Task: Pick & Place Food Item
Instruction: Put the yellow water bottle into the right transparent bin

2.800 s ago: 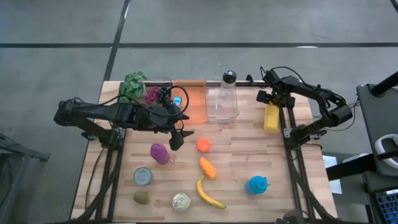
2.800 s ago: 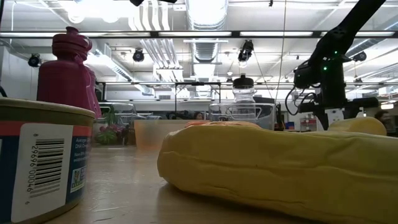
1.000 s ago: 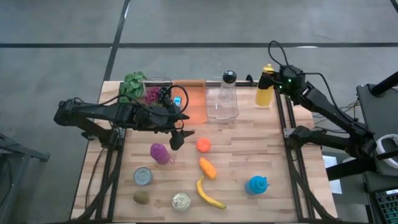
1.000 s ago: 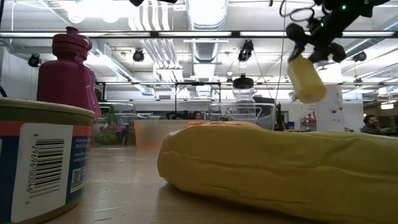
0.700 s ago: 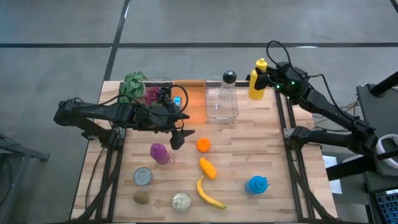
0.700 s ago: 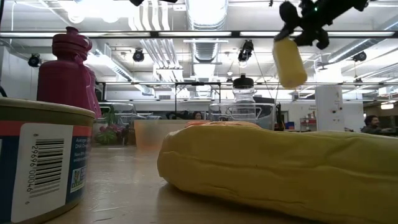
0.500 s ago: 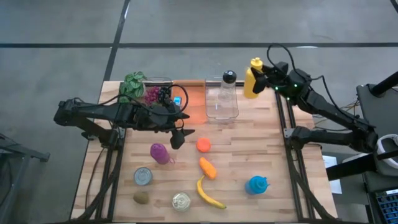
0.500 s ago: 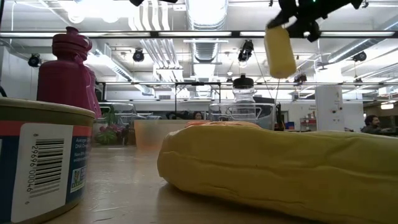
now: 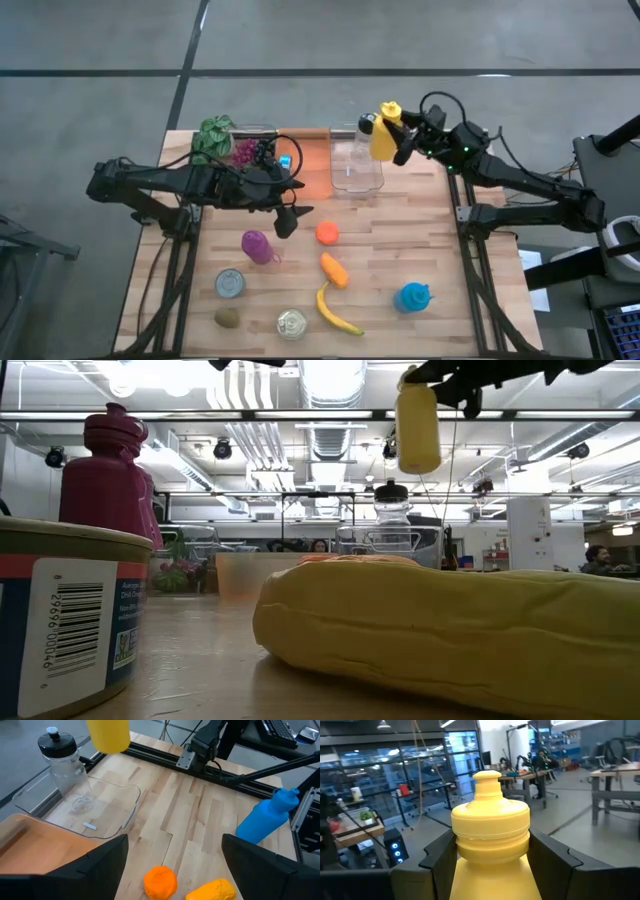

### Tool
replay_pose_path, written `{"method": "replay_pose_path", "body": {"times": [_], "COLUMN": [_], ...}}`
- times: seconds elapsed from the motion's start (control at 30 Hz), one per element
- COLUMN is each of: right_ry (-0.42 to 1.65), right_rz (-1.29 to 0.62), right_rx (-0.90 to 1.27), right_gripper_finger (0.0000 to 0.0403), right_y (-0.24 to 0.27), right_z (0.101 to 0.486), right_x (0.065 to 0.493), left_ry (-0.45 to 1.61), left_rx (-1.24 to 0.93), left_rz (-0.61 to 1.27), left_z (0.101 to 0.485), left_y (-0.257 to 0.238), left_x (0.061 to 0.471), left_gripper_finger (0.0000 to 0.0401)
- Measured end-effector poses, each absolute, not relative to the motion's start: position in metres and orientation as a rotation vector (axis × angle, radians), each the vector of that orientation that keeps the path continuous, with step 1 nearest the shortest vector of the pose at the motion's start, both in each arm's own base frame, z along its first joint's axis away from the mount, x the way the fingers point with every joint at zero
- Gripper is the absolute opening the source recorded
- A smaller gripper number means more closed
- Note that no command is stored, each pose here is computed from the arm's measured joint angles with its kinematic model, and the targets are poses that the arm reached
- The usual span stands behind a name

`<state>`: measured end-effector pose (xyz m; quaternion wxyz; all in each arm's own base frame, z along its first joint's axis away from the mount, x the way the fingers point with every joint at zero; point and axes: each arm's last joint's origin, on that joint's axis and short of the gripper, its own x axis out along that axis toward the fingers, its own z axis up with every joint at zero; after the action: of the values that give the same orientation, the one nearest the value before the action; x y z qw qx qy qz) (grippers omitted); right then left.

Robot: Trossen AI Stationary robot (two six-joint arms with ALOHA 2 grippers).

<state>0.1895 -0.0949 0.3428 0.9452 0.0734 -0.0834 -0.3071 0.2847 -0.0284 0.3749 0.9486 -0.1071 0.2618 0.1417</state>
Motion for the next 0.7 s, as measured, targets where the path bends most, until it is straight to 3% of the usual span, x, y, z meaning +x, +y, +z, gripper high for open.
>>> {"method": "replay_pose_path", "body": {"times": [0.4, 0.7], "right_ry": [-0.231, -0.208], "right_rz": [-0.533, -0.185], "right_rx": [0.126, 0.135], "right_gripper_finger": [0.0201, 0.0201], "right_y": [-0.083, -0.074], "right_z": [0.310, 0.313], "right_x": [0.211, 0.218], "left_ry": [0.532, 0.477], "left_rx": [-0.220, -0.173], "left_rz": [0.295, 0.326], "left_z": [0.375, 0.380], "left_y": [-0.027, -0.019], "left_x": [0.285, 0.288], "left_gripper_finger": [0.0334, 0.0322]}}
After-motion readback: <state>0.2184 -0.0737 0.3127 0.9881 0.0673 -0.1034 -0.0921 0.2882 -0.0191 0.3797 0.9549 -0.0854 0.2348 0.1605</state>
